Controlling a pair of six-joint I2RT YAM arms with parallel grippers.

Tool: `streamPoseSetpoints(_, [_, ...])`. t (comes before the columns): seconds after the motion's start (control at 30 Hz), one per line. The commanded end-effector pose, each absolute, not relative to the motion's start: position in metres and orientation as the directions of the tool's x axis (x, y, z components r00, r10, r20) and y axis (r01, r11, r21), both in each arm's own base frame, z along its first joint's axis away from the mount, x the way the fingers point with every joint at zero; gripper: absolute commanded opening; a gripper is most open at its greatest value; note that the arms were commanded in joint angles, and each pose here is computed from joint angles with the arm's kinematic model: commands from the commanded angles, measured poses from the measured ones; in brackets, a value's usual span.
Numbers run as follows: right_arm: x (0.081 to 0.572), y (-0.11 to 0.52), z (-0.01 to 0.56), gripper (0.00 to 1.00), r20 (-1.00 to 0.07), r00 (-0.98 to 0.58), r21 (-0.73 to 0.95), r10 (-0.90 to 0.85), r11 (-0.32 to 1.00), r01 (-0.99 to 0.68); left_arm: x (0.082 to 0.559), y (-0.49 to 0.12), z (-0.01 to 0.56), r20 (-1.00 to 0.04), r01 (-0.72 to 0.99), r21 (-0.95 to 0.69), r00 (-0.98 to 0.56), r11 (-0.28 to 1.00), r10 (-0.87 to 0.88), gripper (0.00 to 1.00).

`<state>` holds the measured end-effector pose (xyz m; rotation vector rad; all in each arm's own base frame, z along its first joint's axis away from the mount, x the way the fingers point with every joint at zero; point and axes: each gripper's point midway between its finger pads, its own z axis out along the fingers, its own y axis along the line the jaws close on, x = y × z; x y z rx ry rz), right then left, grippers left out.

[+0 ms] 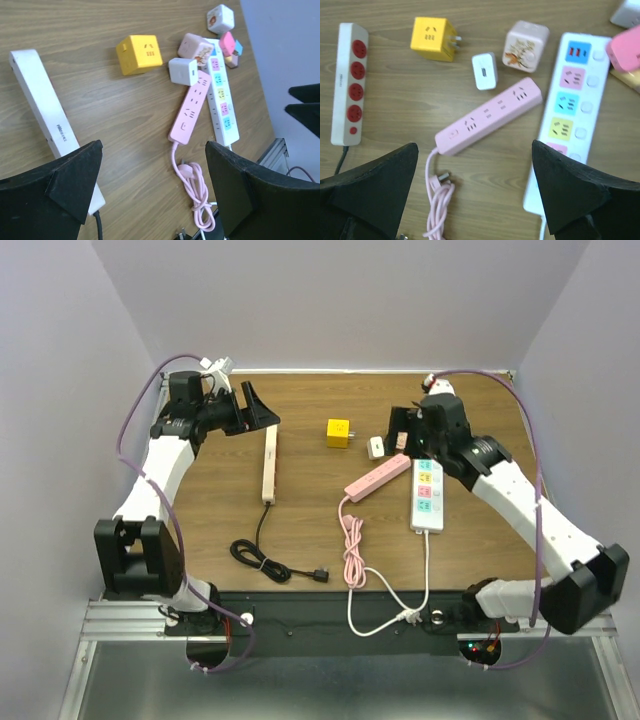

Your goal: Pull the plug off the socket

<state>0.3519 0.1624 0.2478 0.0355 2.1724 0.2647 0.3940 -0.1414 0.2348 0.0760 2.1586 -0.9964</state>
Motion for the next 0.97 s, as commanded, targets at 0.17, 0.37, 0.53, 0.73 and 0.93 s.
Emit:
streamPoseSetpoints(0.17, [0.3,0.118,0.273,1.0,-0.854,-0.46,0.27,0.243,0.963,0.008,0.362,-0.136,0.326,-0.823,0.462,-0.526,-0.487,0.714,-0.292,0.96])
streamPoseSetpoints(0.37, [0.272,0.095,0.289,1.0,-0.879,-0.377,0.307,0.293,0.951,0.025,0.345,-0.128,0.364,-0.87,0.48,-0.482,-0.356,0.733,-0.34,0.96])
streamPoseSetpoints(0.53, [0.258,0.091,0.294,1.0,-0.881,-0.365,0.323,0.303,0.946,0.006,0.328,-0.124,0.381,-0.891,0.494,-0.451,-0.294,0.743,-0.345,0.96])
streamPoseSetpoints(0.73, [0.254,0.091,0.306,1.0,-0.887,-0.351,0.327,0.301,0.945,-0.014,0.321,-0.124,0.395,-0.895,0.502,-0.446,-0.27,0.741,-0.355,0.96])
streamPoseSetpoints(0.93, [0.262,0.084,0.309,1.0,-0.893,-0.355,0.285,0.278,0.958,0.033,0.318,-0.124,0.417,-0.913,0.533,-0.408,-0.219,0.742,-0.344,0.96])
